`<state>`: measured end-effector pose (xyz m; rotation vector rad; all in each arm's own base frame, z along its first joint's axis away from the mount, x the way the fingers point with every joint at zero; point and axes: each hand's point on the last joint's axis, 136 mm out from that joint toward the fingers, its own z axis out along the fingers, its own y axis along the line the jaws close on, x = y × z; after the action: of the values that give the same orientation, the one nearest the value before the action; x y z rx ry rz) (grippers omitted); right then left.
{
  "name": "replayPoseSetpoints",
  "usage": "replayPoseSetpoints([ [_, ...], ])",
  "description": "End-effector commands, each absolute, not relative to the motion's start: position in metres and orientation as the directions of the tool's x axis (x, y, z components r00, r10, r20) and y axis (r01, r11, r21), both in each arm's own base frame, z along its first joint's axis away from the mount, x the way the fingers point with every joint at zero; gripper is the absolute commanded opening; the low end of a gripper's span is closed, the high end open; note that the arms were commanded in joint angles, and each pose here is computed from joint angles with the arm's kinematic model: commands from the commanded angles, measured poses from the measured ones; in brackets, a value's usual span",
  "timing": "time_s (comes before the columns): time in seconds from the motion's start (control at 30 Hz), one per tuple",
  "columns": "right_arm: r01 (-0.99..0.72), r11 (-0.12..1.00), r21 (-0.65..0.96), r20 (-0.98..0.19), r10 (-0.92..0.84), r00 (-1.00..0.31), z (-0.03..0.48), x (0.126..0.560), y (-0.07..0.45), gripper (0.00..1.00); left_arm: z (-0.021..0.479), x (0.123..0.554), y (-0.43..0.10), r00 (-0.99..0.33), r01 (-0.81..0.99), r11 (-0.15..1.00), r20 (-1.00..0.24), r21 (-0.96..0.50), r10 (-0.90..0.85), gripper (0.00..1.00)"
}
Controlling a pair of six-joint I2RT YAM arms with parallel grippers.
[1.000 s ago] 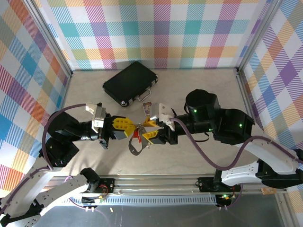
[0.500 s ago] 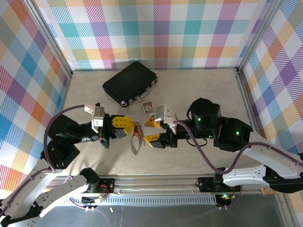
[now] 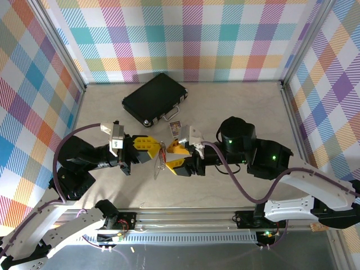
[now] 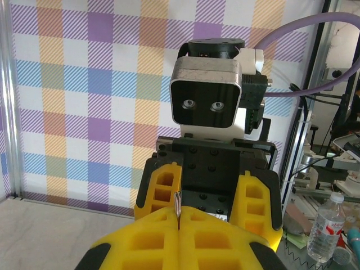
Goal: Put the keys on the keyring
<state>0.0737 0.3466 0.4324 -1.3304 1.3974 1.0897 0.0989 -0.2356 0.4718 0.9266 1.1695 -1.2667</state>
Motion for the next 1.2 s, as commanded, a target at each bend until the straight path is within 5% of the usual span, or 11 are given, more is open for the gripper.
replayPoseSetpoints([
  [0.0,-0.999,0.016,0.042,-0.983,-0.177,-0.044,0.44,0.07,0.351,0.42,0.486,0.097,-0.232,-0.035,0.991,0.118,-0.966,-0.067,-0.257,0.0],
  [0.63,-0.995,0.102,0.015,-0.987,-0.16,-0.031,0.443,0.088,0.359,0.34,0.482,0.099,-0.235,-0.057,0.99,0.112,-0.965,-0.088,-0.256,0.0],
  [1.17,-0.986,0.16,-0.057,-0.983,-0.182,0.028,0.446,0.097,0.347,0.0,0.474,0.1,-0.233,-0.067,0.986,0.136,-0.975,-0.098,-0.214,0.0],
])
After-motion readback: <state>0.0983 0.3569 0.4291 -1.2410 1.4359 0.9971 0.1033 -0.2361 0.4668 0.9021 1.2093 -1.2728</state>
